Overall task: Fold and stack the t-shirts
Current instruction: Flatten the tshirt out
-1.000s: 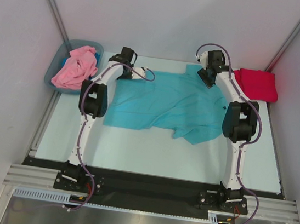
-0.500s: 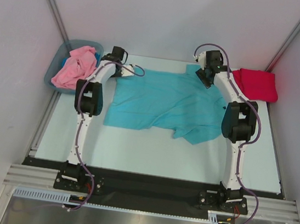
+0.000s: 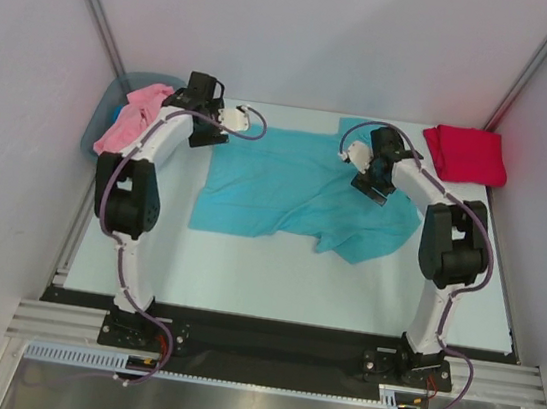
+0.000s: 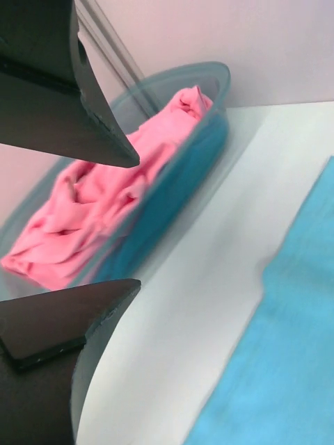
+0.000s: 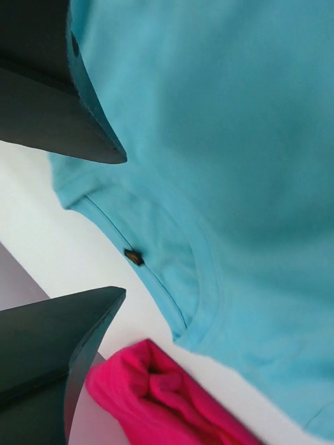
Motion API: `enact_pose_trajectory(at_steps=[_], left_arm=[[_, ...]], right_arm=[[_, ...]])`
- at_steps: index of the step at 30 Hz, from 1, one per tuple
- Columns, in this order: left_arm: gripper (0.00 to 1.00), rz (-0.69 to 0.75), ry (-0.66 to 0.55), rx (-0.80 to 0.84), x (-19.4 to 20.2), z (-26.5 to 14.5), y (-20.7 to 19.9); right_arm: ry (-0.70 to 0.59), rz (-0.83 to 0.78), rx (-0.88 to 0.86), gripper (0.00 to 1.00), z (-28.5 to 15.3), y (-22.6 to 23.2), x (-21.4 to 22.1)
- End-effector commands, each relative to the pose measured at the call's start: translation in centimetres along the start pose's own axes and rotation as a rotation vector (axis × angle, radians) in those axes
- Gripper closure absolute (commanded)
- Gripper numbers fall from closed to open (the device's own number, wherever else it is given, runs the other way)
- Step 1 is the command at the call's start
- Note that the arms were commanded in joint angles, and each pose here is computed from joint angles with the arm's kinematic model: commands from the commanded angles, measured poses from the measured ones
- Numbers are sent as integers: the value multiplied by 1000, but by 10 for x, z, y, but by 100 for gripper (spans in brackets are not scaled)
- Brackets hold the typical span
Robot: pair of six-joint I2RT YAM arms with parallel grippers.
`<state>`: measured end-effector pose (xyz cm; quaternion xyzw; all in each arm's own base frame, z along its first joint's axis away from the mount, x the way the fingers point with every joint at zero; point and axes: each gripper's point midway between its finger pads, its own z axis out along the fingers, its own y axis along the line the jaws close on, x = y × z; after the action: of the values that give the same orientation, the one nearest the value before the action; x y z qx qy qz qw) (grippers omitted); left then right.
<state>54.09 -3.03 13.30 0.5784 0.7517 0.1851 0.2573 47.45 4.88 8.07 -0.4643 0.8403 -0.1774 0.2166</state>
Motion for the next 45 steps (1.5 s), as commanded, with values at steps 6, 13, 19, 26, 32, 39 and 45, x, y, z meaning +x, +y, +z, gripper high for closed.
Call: enact_pose_trajectory(at_steps=[6,13,19,26,32,39,45], left_arm=[[28,264,-141,57,-32,-47,-74],[15,338,-194,145,-53,-54,-133],[7,348,-208,253,-48,-65,-178],[0,347,-233,336,-37,-87,-220],[0,356,-217,399,-25,-85,-250],[0,324,-156,388,-18,-53,-257],[0,287,-144,369,-19,-40,-258]], right_arm=[[-77,-245,-153,23,-67,40,-8],[-5,-332,-361,25,-86,94,-3],[19,-327,-418,28,-96,109,0],[56,-319,-482,30,-109,122,13],[65,-313,-469,30,-106,124,16],[62,-290,-443,30,-105,119,11],[70,-273,-440,30,-105,120,12]])
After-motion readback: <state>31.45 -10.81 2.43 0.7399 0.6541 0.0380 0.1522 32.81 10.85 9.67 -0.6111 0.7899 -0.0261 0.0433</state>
